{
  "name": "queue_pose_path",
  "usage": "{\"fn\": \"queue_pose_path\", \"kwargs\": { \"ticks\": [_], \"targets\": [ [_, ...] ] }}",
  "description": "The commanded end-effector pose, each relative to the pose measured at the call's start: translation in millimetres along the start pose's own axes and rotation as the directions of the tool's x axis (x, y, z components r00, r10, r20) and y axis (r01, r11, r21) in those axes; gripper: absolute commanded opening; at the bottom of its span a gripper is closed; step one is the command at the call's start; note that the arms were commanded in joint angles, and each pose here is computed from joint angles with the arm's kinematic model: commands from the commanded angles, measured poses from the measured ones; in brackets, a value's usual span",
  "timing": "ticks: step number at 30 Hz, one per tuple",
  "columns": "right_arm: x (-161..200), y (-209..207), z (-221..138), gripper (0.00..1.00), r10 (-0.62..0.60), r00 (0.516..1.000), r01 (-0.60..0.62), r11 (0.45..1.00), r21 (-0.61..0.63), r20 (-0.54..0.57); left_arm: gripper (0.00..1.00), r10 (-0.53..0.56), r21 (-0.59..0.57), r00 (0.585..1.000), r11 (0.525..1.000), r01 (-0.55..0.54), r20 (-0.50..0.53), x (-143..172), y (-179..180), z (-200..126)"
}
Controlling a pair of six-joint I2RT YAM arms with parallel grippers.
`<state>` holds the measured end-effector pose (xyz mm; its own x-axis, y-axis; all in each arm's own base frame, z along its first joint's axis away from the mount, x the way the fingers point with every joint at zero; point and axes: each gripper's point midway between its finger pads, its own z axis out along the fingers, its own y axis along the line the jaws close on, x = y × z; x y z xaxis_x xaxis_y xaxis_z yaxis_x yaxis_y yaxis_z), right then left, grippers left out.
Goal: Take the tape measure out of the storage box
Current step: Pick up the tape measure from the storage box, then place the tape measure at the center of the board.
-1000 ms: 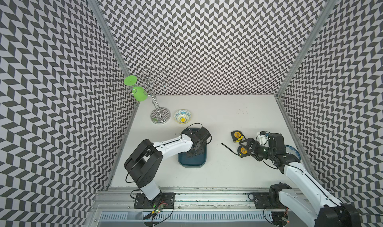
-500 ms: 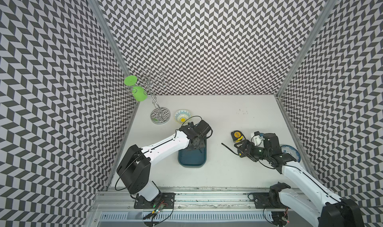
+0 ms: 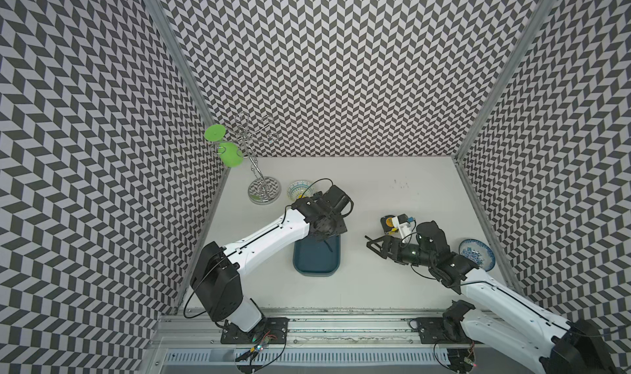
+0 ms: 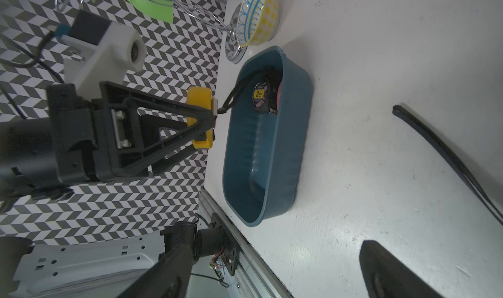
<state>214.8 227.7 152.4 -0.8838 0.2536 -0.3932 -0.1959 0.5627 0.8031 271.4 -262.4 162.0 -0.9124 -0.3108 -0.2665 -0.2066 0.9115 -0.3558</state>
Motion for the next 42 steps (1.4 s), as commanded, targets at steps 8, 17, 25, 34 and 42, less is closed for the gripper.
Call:
{"fn": "queue_pose_path", "kwargs": {
  "ticks": [8, 17, 25, 34, 42],
  "targets": [
    [-33.4, 42.5, -1.3, 0.99, -0.080, 0.955, 0.098, 0.994, -0.048, 0.285, 0.18, -0.122, 0.248, 0.992, 0.961, 0.125, -0.029, -8.2, -56.9, -33.4],
    [-37.4, 62.0, 12.2, 1.00, -0.105, 0.935, 0.139, 0.987, -0.076, 0.338, 0.18, -0.155, 0.333, 0.984, 0.927, 0.175, -0.083, -3.3, -77.6, -43.5],
    [-46.2, 69.0, 17.4, 0.91, -0.110, 0.915, 0.150, 0.986, -0.075, 0.388, 0.18, -0.173, 0.370, 0.979, 0.907, 0.202, -0.111, 0.4, -87.6, -49.4],
    [-56.1, 72.5, 21.5, 0.82, -0.085, 0.898, 0.136, 0.987, -0.088, 0.432, 0.17, -0.173, 0.406, 0.974, 0.887, 0.219, -0.145, 6.5, -100.9, -53.6],
    [-66.2, 79.0, 18.0, 0.74, -0.076, 0.879, 0.134, 0.987, -0.090, 0.470, 0.17, -0.165, 0.432, 0.975, 0.876, 0.215, -0.152, 6.4, -110.7, -62.0]
  ]
}}
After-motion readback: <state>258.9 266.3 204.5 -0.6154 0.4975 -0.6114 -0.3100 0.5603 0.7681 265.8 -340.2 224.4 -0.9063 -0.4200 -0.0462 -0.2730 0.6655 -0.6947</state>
